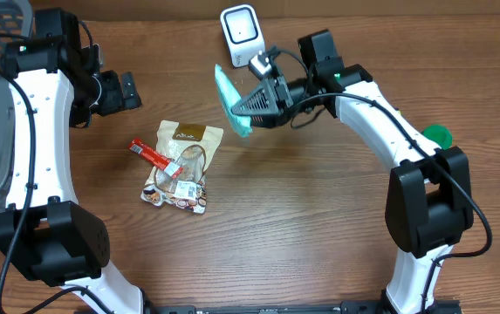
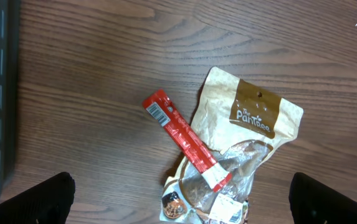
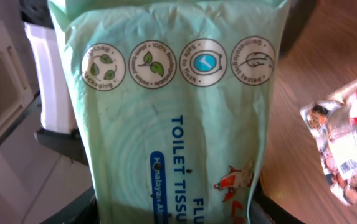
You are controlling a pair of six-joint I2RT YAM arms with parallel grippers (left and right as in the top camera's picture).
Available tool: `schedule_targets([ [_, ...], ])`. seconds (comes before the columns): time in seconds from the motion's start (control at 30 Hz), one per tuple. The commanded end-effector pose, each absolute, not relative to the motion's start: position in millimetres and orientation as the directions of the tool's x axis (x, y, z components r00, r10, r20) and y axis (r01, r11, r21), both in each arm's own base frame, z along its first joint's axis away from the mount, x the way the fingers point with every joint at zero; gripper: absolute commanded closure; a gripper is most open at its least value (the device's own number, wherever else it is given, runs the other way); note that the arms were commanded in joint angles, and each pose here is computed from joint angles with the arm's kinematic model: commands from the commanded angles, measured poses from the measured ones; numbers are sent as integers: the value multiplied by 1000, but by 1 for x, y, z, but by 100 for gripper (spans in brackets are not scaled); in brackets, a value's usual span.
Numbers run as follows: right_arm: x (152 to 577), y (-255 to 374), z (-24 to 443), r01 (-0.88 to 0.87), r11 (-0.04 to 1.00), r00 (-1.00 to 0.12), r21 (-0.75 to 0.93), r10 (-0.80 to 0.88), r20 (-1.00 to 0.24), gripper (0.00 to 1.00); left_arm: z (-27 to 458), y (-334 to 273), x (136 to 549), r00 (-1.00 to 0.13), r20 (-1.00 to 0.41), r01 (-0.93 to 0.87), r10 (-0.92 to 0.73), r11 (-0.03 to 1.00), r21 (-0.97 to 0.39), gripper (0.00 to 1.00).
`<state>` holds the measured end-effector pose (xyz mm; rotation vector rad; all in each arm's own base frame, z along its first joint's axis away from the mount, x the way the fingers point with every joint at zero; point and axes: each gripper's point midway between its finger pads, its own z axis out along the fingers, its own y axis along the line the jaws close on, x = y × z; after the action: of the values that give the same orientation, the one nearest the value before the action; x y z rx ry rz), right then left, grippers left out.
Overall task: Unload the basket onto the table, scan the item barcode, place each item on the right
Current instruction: 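Carry the tissue pack to the white scanner and hold it there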
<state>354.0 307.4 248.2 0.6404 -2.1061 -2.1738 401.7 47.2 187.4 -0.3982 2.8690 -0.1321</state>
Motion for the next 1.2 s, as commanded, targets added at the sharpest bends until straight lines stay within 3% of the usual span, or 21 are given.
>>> schedule_targets([
  [0.0,357,304,285,-152,-61,-931,986,-327,-164,43,189,43,402,-938,-230,-237,-261,963,-126,0],
  [0.3,387,313,321,-171,-35,-957,985,-233,-174,48,189,43,402,-938,-230,-237,-261,963,-126,0],
  [0.77,371,308,384,-213,-118,-946,970,-222,-235,48,189,43,402,-938,-230,-237,-261,963,-127,0],
  [1.17,378,296,422,-204,-235,-968,950,-96,-232,49,189,43,402,-938,-230,-237,-261,963,-126,0],
])
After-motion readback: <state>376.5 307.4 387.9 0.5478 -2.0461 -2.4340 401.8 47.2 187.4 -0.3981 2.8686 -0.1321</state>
